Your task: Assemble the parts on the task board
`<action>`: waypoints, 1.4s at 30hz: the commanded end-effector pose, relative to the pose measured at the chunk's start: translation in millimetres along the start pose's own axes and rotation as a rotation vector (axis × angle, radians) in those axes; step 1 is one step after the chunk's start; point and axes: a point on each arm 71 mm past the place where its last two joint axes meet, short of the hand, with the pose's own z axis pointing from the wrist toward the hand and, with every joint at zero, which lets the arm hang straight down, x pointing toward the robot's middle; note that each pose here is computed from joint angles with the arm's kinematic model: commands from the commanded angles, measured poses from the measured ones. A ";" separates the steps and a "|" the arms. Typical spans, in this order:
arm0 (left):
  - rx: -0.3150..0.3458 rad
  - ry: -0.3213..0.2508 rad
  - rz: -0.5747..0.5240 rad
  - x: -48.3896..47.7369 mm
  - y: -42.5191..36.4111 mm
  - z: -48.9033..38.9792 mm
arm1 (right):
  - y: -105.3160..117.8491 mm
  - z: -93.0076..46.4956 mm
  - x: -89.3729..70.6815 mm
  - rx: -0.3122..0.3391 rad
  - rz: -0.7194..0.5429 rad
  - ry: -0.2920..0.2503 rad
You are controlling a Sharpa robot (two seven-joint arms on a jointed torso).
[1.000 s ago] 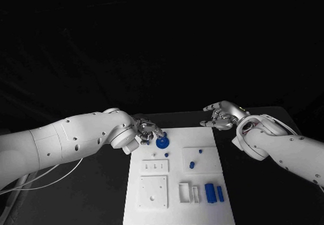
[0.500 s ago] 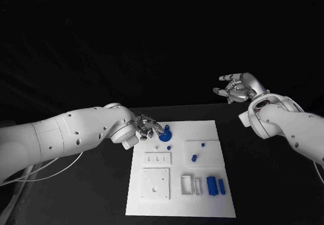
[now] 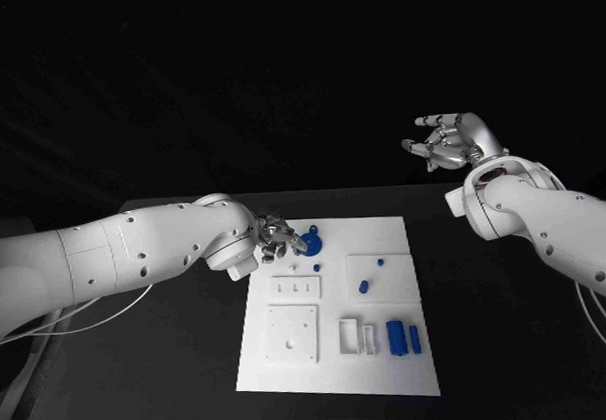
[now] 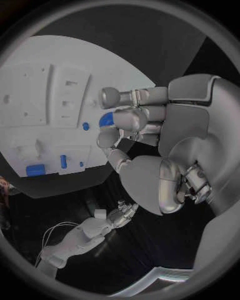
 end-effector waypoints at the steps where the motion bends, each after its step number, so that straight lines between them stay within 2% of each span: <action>1: 0.001 -0.037 0.061 2.8 1.4 -0.9 | -1.0 2.4 -1.9 0.003 0.000 -0.011; 8: -0.001 -0.037 0.094 12.0 5.3 -2.1 | -3.0 3.8 -3.2 0.012 -0.005 -0.010; 16: -0.014 0.003 0.099 25.0 11.0 -1.1 | -2.5 4.3 -1.2 0.017 -0.005 -0.001; 27: -0.046 0.045 0.109 41.5 27.1 0.4 | -1.0 5.1 3.4 0.019 -0.016 0.019; 33: -0.062 0.049 0.114 46.6 35.0 1.6 | -0.7 5.1 4.1 0.013 -0.041 0.029; 42: -0.075 0.048 0.119 48.3 39.7 3.9 | 0.5 5.2 7.0 0.013 -0.047 0.048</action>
